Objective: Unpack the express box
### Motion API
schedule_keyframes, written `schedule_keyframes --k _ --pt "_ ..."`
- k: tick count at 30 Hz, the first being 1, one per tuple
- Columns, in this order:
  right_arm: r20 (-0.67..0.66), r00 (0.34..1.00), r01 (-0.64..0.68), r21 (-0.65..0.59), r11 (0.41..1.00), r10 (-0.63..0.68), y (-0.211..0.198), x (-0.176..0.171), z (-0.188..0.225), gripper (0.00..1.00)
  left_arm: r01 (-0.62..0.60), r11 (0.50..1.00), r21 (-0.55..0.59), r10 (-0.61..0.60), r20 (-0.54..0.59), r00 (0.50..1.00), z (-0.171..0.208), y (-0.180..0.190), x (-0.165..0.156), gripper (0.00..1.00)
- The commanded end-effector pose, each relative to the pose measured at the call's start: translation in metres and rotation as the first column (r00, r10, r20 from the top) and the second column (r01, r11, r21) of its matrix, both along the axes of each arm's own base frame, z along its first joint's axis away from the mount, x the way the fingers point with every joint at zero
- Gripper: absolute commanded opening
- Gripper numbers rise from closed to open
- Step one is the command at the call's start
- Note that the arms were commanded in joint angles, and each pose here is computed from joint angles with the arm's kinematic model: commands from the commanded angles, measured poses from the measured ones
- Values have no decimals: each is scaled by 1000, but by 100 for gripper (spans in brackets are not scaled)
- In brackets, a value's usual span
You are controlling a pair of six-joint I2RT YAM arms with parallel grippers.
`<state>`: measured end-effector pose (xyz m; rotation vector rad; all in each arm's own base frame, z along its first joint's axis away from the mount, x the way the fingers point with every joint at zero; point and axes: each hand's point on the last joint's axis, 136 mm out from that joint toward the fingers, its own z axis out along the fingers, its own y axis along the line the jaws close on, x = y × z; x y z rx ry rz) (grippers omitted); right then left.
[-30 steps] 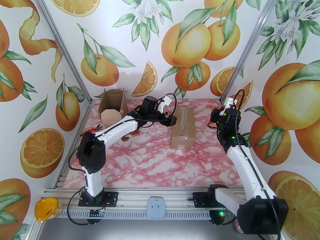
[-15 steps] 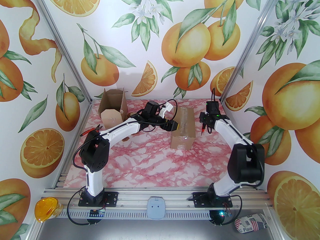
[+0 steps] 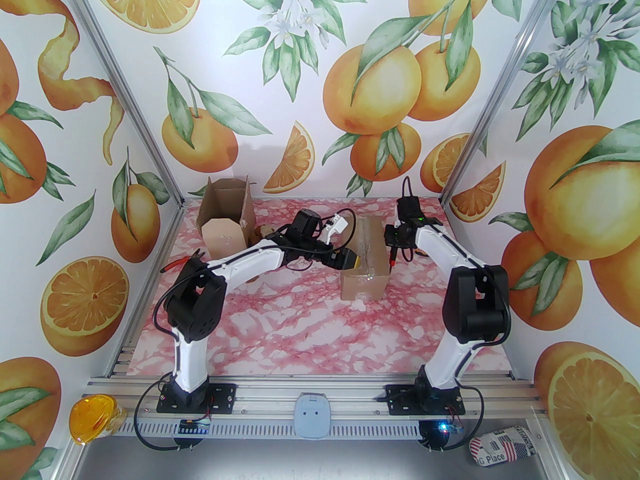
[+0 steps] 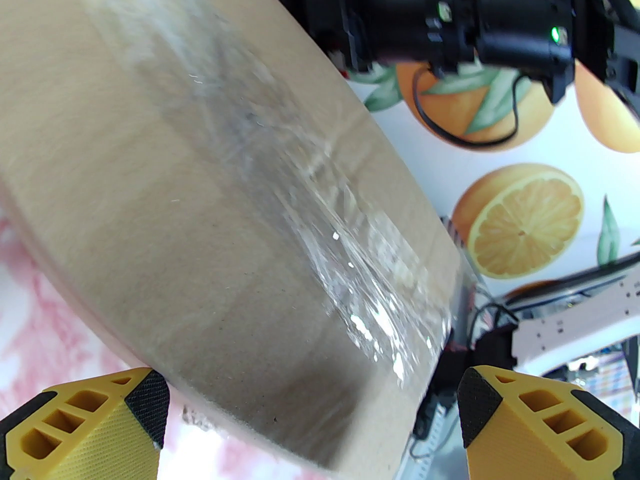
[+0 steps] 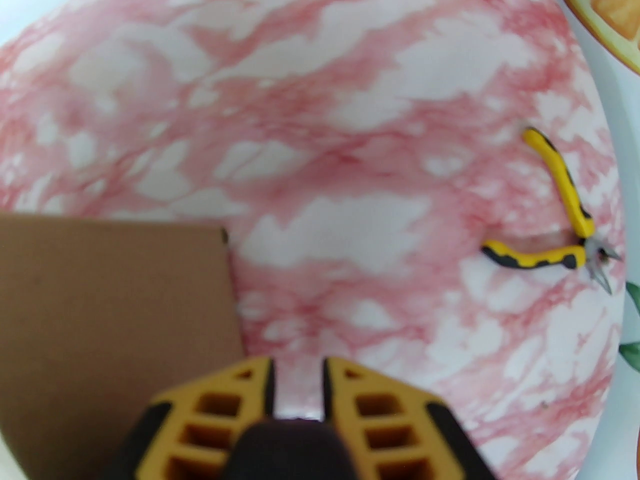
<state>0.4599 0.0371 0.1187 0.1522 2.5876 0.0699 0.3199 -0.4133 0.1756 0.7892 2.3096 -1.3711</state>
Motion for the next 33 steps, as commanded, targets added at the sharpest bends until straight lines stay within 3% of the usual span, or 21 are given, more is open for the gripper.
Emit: schedule_keyframes --k 1,6,13,16,20,24,27,29,33 --pt "-18 986 -161 84 983 163 62 -11 7 17 122 991 -58 -121 25 992 29 -8 -44 100" --pt "-41 977 -205 108 973 210 90 -30 10 17 129 991 45 -130 7 992 19 17 -71 100" --pt "-82 982 -163 102 981 172 83 -56 10 19 -47 987 156 24 149 989 25 72 -69 100" --pt "-60 985 -160 71 985 164 75 -57 16 19 -163 968 193 102 290 951 40 95 -57 100" --pt "-17 986 -165 37 986 165 69 -52 38 19 -349 913 209 211 491 845 65 130 -28 100" --pt "142 976 -165 6 986 162 66 -39 82 20 -529 832 170 350 579 736 84 158 19 100" --pt "303 937 -185 12 983 173 69 -32 120 19 -563 819 115 404 581 707 90 159 47 100" --pt "454 874 -210 31 977 174 74 -29 156 19 -557 821 125 403 565 720 85 156 65 100" --pt "665 723 -310 72 948 186 93 -31 213 17 -406 888 215 254 507 824 69 129 85 100"
